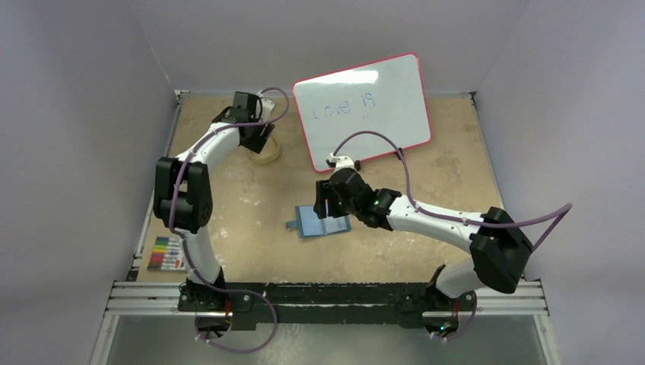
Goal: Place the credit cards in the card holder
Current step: Pick up the credit card from the storage box.
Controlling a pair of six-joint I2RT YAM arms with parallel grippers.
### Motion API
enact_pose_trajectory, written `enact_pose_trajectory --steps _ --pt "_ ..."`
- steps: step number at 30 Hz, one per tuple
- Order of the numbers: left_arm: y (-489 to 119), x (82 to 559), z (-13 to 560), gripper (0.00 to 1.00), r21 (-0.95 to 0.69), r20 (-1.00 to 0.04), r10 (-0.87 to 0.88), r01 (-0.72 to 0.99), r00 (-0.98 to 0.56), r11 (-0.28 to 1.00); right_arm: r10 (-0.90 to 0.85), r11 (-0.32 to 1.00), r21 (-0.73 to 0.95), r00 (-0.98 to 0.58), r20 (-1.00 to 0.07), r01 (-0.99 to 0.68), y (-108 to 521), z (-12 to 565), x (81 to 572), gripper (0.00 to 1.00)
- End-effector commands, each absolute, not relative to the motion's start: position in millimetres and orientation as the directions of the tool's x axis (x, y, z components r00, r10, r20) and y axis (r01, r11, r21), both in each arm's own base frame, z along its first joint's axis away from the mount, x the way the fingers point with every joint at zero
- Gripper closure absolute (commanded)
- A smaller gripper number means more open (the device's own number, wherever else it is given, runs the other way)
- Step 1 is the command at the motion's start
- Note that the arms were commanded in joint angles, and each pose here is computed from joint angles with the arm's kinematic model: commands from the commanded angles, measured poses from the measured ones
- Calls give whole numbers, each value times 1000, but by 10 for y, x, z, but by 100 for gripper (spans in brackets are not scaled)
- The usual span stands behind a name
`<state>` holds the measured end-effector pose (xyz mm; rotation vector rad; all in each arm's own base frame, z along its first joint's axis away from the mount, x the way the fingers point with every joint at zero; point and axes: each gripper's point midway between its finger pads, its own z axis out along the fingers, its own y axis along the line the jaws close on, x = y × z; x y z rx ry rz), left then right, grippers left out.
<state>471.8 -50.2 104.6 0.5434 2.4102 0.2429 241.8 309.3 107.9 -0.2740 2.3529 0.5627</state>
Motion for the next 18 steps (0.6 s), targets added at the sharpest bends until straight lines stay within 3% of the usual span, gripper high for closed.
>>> enact_pose_trajectory --steps 1,18 --pt "-285 4995 1209 30 447 -548 542 324 -637 834 -39 879 310 -704 -710 -362 3059 1336 2438 35" --pt "-313 5422 990 31 490 -538 606 367 -586 790 -13 908 286 -703 -711 -307 2831 1405 2513 34"
